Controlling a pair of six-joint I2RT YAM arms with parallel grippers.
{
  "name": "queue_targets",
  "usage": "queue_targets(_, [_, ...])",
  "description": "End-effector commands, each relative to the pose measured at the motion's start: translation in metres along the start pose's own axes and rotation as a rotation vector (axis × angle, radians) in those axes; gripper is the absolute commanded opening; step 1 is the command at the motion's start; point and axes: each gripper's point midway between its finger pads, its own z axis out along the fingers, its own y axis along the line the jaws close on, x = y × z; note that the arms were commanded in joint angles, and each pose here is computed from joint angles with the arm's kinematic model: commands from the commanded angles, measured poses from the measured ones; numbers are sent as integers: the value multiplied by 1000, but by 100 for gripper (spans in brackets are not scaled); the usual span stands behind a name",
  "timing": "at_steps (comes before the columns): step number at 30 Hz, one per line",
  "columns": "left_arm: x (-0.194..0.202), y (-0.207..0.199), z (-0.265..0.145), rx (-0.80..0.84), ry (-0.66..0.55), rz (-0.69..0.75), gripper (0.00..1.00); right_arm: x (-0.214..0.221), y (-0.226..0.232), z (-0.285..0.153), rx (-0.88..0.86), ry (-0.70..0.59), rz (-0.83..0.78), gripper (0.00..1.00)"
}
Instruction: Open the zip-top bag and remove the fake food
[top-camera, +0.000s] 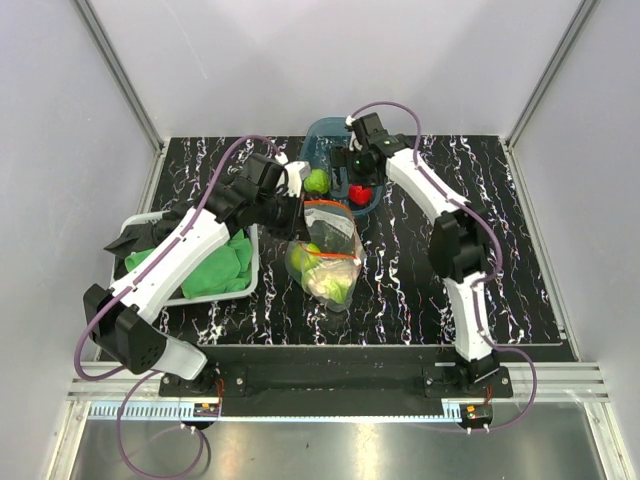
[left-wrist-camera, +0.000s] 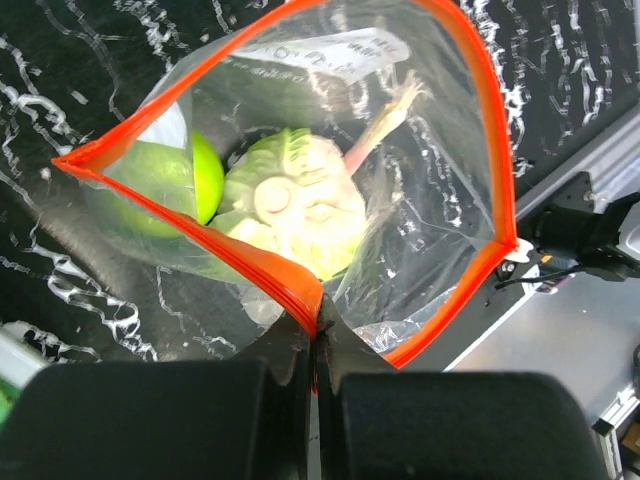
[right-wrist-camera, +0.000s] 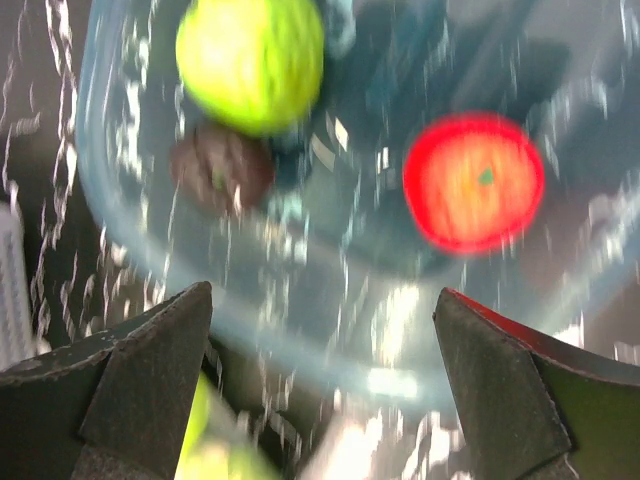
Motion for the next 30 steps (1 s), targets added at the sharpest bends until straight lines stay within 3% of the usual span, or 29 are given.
queue_targets(1, [-20, -24, -5, 114, -79, 46, 0, -6, 20, -90, -37, -74, 13, 100])
queue_targets(8, [-36, -25, 14, 122, -103, -48, 0, 28, 37, -198, -93, -128, 15, 100])
queue_targets(12, [-39, -41, 24, 150, -95, -85, 0, 55, 66, -228, -124, -116, 9, 93])
queue_targets(15, [-42, -53, 25, 130, -124, -84, 0, 76, 89, -234, -153, -62, 48, 82])
queue_targets(16, [-45, -58, 23, 133, -141, -86, 0, 85, 96, -230, -176, -32, 48, 68])
queue_targets(17, [-45, -61, 23, 128, -150, -85, 0, 90, 100, -230, -182, -22, 48, 62])
queue_targets(20, [-48, -74, 18, 128, -188, -72, 0, 101, 107, -229, -189, 0, 53, 54])
queue_targets(23, [-51, -82, 13, 125, -221, -65, 0, 103, 98, -229, -147, -5, 55, 31])
queue_targets(30, [-52, -90, 18, 151, -224, -71, 0, 135, 68, -201, -8, 70, 110, 15])
